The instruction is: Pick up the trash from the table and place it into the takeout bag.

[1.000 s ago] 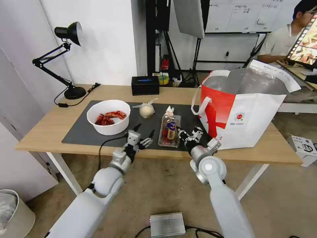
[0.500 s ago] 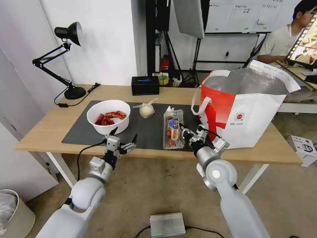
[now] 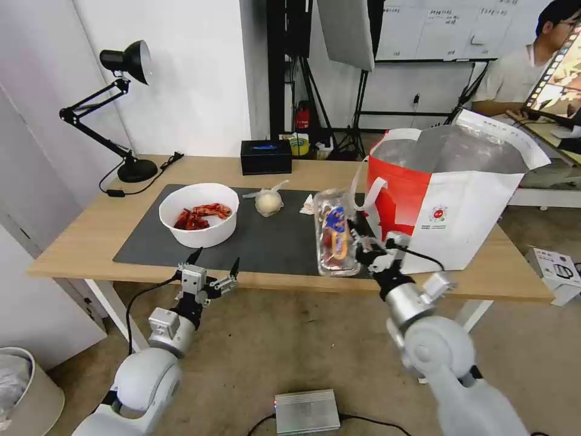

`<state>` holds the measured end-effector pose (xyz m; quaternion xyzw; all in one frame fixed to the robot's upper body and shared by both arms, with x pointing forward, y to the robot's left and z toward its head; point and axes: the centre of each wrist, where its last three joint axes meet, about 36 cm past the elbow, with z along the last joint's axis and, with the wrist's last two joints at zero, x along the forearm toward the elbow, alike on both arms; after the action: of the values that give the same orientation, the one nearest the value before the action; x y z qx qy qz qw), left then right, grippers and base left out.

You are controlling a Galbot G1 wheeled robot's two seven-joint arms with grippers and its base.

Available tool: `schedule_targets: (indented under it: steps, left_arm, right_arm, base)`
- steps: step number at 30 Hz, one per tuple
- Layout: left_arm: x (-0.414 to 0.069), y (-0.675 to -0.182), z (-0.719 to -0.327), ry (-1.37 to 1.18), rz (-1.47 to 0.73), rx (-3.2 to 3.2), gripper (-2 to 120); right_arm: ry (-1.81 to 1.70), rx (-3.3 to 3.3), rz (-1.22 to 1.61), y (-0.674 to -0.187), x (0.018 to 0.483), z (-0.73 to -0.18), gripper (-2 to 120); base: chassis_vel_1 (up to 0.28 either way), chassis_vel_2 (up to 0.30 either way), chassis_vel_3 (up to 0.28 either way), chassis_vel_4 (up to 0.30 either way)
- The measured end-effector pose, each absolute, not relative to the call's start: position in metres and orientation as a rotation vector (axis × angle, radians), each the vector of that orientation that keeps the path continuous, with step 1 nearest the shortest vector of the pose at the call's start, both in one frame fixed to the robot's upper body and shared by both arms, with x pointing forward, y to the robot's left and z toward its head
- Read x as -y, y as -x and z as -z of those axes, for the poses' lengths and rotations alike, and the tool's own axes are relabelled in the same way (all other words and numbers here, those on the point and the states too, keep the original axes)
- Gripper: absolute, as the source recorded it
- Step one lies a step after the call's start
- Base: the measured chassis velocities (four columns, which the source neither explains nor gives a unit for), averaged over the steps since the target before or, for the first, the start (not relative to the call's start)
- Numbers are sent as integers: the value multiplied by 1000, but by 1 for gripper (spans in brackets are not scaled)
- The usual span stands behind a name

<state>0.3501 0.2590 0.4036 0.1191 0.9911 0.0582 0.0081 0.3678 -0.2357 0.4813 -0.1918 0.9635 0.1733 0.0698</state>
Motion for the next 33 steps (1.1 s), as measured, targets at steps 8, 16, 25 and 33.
schedule_targets:
  steps: [8,16,25,33]
  left_arm:
    - [-254,-342,-400,-381,-168,-3091,100]
    - [-254,-341,-400,-387,-166,-3070,100]
    - [-254,-340,-400,-383,-161,-3067,100]
    - [-254,-339,-398,-377,-167,-3073,100]
  right_arm:
    - [495,-2703,-332,-356,255,-500,0]
    - [374,-2587,-268,-353,275,-517,0]
    - [218,-2532,-313,-369,289,-531,0]
    - [137,-2482,-356,-385,306,-548,0]
  base:
    - [0,0,0,0]
    - [0,0,0,0]
    - [0,0,0,0]
    - [0,0,0,0]
